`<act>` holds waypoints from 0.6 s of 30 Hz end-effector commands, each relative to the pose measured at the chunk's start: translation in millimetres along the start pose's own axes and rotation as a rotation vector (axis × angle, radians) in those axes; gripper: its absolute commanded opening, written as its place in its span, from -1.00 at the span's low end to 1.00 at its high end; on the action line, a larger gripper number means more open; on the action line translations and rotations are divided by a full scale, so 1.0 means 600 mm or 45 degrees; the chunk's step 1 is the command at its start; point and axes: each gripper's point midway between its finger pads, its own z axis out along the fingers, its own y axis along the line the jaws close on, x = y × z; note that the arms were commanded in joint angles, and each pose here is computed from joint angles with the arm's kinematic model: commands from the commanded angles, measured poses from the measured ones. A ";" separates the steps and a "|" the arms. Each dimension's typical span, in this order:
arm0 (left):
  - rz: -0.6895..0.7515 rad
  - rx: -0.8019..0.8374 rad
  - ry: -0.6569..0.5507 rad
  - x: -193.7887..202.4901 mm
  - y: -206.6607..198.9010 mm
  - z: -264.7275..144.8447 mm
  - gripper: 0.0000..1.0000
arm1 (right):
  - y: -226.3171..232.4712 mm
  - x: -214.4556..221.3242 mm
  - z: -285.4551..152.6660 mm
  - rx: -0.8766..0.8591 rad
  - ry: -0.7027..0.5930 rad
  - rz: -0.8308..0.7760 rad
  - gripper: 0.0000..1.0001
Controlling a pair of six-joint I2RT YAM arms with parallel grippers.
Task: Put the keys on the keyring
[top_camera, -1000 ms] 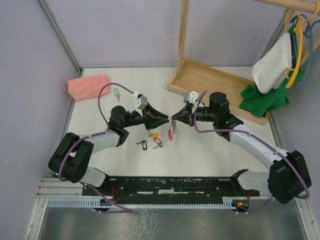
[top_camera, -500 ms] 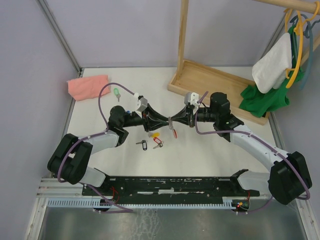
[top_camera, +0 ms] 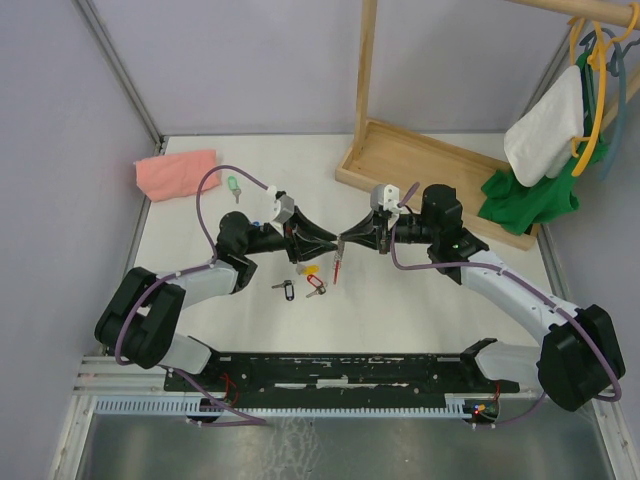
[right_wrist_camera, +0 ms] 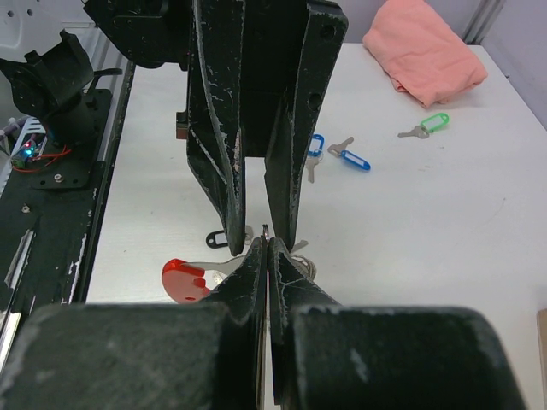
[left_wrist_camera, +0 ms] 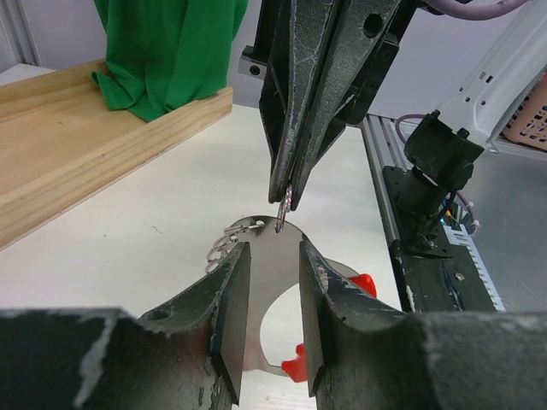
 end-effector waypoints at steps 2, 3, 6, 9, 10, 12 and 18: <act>0.076 0.047 -0.079 -0.046 -0.009 0.010 -0.26 | 0.012 -0.045 -0.001 -0.044 -0.099 -0.091 -0.98; 0.077 0.047 -0.082 -0.047 -0.009 0.009 -0.26 | 0.011 -0.044 0.000 -0.043 -0.097 -0.089 -0.98; 0.080 0.055 -0.088 -0.051 -0.013 0.010 -0.26 | 0.012 -0.041 0.000 -0.046 -0.094 -0.089 -0.98; 0.081 0.063 -0.092 -0.054 -0.016 0.012 -0.26 | 0.013 -0.041 0.002 -0.054 -0.096 -0.086 -0.98; 0.078 0.068 -0.091 -0.054 -0.017 0.012 -0.26 | 0.013 -0.042 0.002 -0.055 -0.097 -0.085 -0.98; 0.069 0.073 -0.088 -0.053 -0.018 0.014 -0.27 | 0.016 -0.044 0.003 -0.062 -0.101 -0.088 -0.98; 0.061 0.083 -0.088 -0.053 -0.018 0.017 -0.29 | 0.018 -0.043 0.004 -0.070 -0.101 -0.087 -0.99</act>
